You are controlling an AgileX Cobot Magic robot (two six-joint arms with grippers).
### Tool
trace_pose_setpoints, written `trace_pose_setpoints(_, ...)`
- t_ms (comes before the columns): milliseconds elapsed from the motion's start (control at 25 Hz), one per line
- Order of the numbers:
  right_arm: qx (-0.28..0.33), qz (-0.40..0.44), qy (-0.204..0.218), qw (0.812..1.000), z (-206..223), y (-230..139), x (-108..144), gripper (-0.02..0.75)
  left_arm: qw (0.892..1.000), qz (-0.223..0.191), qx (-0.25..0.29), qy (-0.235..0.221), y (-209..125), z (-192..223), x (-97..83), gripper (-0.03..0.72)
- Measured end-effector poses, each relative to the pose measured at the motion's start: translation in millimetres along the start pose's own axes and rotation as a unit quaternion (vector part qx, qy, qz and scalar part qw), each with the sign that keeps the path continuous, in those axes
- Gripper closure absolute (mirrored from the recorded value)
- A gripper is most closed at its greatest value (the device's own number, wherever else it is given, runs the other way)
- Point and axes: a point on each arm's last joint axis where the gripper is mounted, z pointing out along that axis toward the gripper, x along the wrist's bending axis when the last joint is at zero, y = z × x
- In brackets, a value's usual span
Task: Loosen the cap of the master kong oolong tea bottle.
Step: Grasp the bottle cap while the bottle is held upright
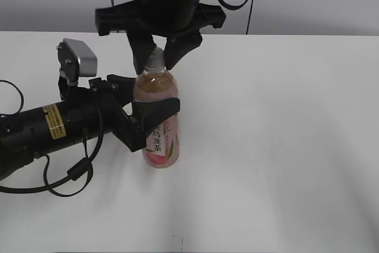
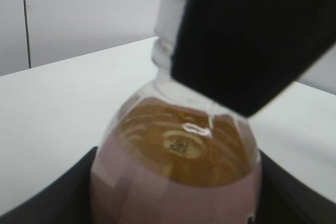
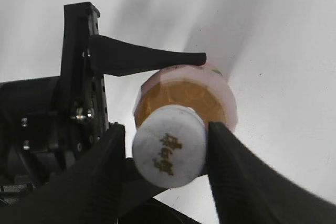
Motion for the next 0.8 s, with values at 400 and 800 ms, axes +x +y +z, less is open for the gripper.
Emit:
trace_pose_setpoints(400, 0.000, -0.008, -0.003, 1.000, 0.0, 0.0, -0.6, 0.437, 1.000, 0.000, 0.000, 0.000, 0.0, 0.0, 0.1, 0.221)
trace_pose_setpoints(800, 0.002, -0.177, -0.004, 0.984, -0.1, 0.1, -1.5, 0.447, 1.000, 0.000, 0.000, 0.001, 0.1, 0.0, 0.1, 0.221)
